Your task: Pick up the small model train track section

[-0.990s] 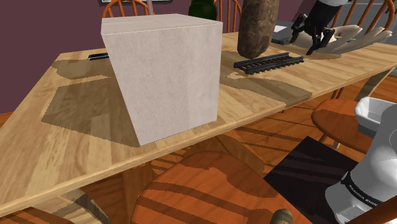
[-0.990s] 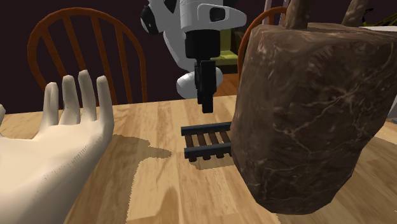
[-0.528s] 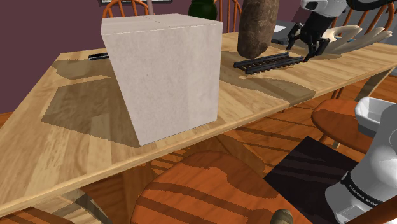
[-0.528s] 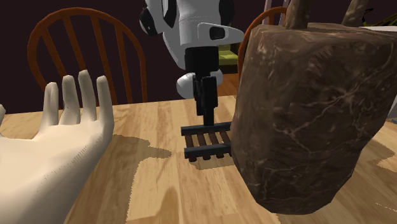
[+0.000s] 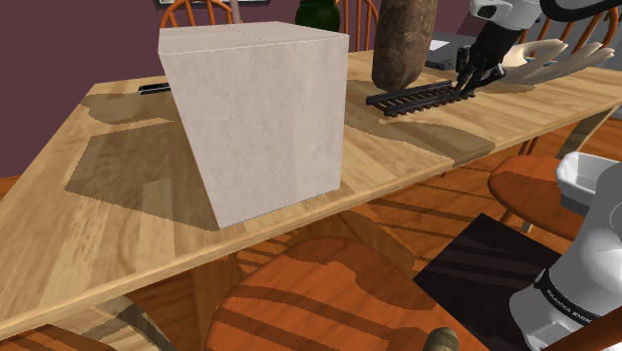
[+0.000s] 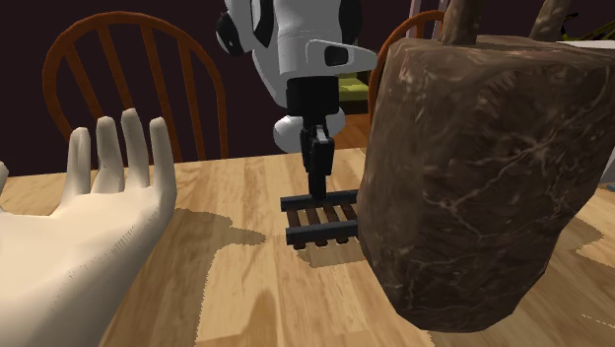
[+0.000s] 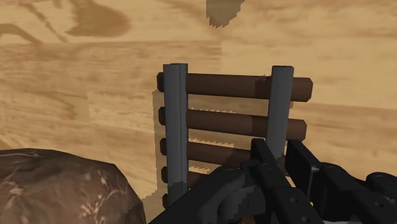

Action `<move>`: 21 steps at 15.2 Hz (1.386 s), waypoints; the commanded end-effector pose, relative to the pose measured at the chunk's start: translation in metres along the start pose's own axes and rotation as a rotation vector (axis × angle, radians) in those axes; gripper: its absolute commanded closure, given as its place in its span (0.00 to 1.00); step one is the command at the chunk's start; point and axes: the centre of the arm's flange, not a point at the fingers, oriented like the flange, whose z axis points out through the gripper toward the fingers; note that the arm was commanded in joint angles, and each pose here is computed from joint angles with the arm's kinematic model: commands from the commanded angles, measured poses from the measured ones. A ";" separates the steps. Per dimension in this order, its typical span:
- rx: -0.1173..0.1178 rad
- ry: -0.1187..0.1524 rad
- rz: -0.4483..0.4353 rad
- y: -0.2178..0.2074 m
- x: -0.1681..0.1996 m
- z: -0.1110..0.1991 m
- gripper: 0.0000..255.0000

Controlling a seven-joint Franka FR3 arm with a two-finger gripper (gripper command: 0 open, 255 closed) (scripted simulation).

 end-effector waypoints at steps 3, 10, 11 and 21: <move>0.007 0.000 0.001 -0.001 0.000 0.003 1.00; 0.007 -0.001 0.000 0.009 0.000 -0.028 1.00; 0.007 -0.001 0.000 0.010 0.000 -0.033 1.00; 0.007 0.000 0.000 0.024 0.000 -0.074 1.00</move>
